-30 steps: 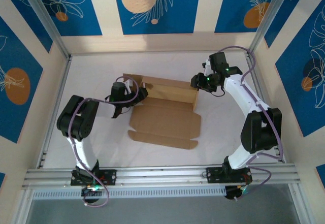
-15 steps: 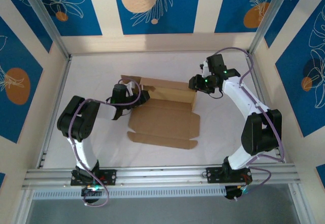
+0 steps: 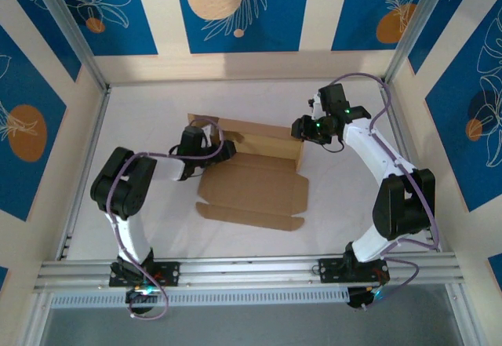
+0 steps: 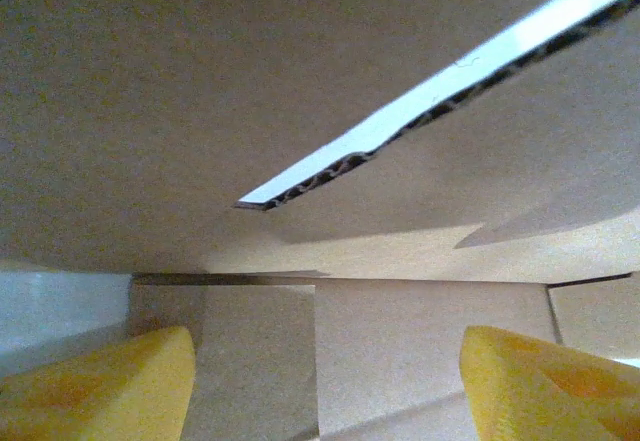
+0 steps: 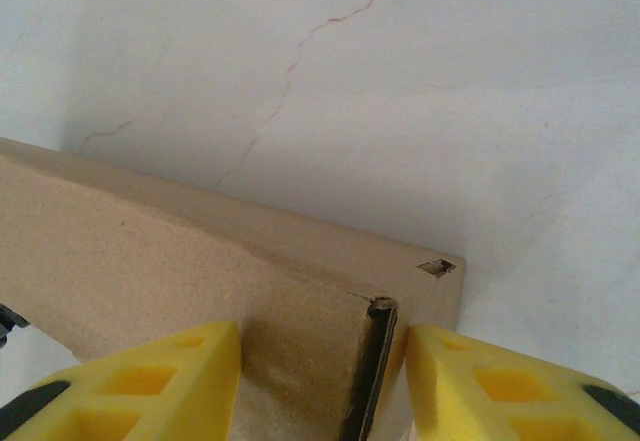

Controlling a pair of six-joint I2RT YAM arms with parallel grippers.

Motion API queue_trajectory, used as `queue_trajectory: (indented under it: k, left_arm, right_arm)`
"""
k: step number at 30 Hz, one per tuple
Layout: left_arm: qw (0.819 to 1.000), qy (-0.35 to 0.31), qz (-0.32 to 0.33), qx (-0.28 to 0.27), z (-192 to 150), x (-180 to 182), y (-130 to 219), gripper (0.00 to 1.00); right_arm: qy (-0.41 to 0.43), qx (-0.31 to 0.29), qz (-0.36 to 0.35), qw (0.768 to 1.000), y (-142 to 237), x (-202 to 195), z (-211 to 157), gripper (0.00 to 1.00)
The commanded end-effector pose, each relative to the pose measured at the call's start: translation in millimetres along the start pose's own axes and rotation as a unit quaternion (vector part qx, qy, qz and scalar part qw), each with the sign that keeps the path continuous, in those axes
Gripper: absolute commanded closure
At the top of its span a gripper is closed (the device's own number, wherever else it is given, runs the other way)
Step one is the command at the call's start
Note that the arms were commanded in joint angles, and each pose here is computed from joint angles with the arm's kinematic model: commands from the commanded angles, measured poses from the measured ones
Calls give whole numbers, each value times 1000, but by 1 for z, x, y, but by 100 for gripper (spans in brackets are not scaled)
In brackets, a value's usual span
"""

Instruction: Fold the paper box

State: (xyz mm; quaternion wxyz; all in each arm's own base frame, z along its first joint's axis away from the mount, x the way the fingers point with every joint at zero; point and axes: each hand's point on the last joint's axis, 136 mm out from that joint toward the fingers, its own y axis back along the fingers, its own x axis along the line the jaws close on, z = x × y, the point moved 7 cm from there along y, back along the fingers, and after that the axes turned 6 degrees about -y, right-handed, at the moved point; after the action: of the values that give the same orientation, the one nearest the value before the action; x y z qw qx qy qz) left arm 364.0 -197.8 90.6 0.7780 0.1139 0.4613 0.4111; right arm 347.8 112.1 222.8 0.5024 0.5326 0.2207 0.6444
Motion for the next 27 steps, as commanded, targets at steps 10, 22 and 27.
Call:
queue_trajectory:
  k: [10, 22, 27]
  left_arm:
    - [996, -49, 61, 44, -11, -17, 24, 27]
    - [967, -193, 137, -98, 39, -71, 162, 28]
    - [950, -182, 225, -116, 85, -49, 178, 23]
  right_arm:
    - [9, 19, -29, 999, 6, 2, -8, 51]
    - [32, 4, -44, 998, 12, 2, -6, 52]
    - [41, 4, -39, 998, 10, 7, -11, 52]
